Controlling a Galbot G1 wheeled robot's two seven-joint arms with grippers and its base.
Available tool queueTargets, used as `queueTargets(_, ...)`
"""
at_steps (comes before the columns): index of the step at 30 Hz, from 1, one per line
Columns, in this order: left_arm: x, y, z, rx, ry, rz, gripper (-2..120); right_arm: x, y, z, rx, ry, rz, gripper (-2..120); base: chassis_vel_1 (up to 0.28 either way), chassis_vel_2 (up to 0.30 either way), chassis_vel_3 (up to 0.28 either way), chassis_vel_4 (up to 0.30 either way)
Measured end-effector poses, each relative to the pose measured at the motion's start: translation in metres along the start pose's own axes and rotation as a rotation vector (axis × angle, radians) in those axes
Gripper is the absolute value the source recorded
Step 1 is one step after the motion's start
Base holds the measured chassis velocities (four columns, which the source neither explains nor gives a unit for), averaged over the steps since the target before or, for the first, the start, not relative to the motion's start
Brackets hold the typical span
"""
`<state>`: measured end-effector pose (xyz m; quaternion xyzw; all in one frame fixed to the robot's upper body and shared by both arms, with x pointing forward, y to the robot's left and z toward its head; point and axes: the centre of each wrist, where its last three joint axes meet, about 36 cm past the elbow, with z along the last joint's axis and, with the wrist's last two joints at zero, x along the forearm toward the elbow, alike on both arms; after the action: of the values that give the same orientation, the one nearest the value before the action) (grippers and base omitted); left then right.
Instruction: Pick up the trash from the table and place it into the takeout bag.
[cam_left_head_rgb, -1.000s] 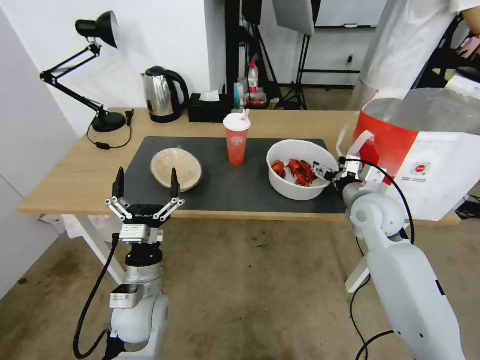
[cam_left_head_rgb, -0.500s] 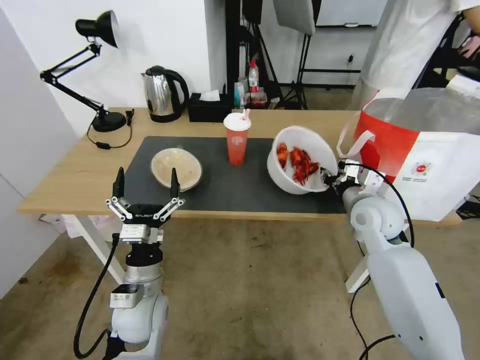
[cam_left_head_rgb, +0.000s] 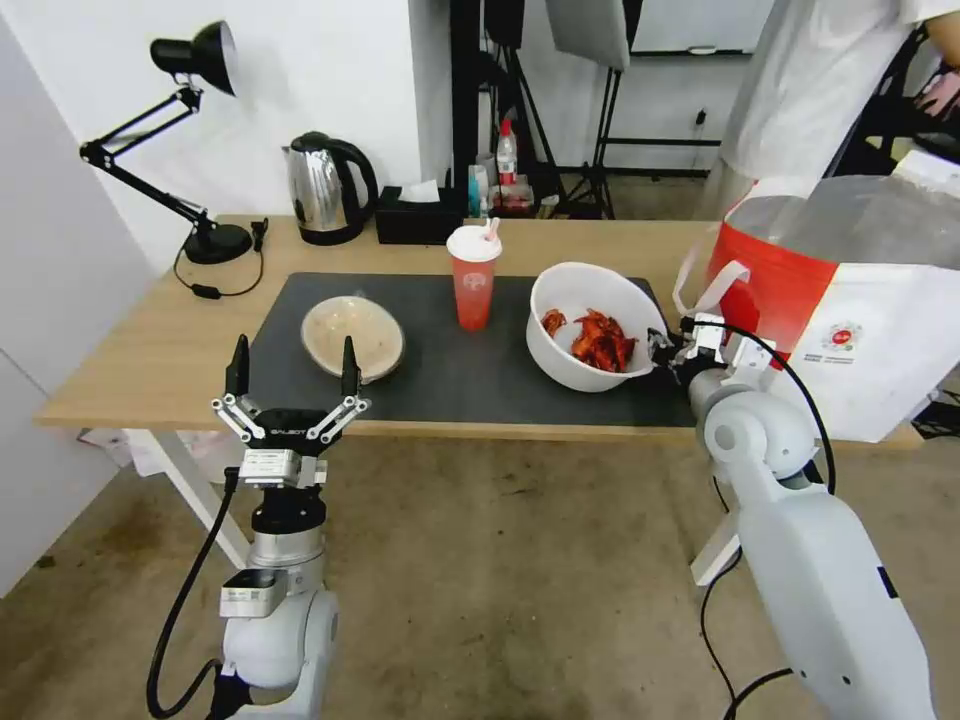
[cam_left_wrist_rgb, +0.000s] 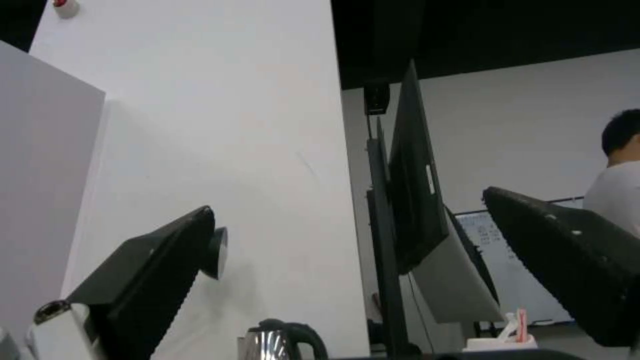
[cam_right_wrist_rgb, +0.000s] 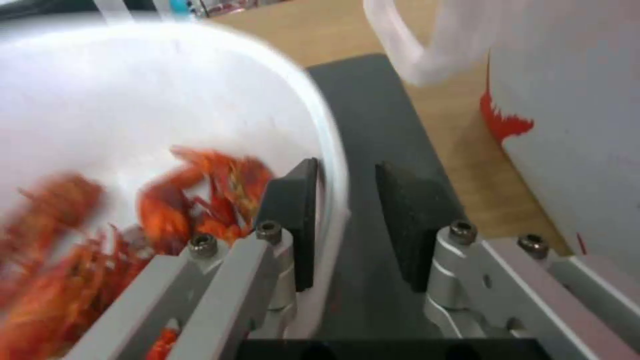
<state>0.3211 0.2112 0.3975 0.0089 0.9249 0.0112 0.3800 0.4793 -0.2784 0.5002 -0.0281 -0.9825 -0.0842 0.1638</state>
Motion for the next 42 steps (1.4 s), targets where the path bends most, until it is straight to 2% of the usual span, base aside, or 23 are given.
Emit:
queueTargets(8,-0.001,0.000,-0.001,-0.001,-0.002,-0.001,100,0.006,0.004,-0.004,0.008,-0.016,-0.011,0,0.000,0.000,0.000,0.000)
queueTargets(34,-0.002,0.001,0.001,-0.002,-0.004,-0.002,100,0.003,0.006,0.003,0.009,0.003,-0.020,0,0.000,0.000,0.000,0.000)
queueTargets(42,-0.002,0.000,0.003,-0.001,-0.004,-0.003,100,0.011,0.012,-0.008,0.019,-0.030,-0.036,0,0.000,0.000,0.000,0.000)
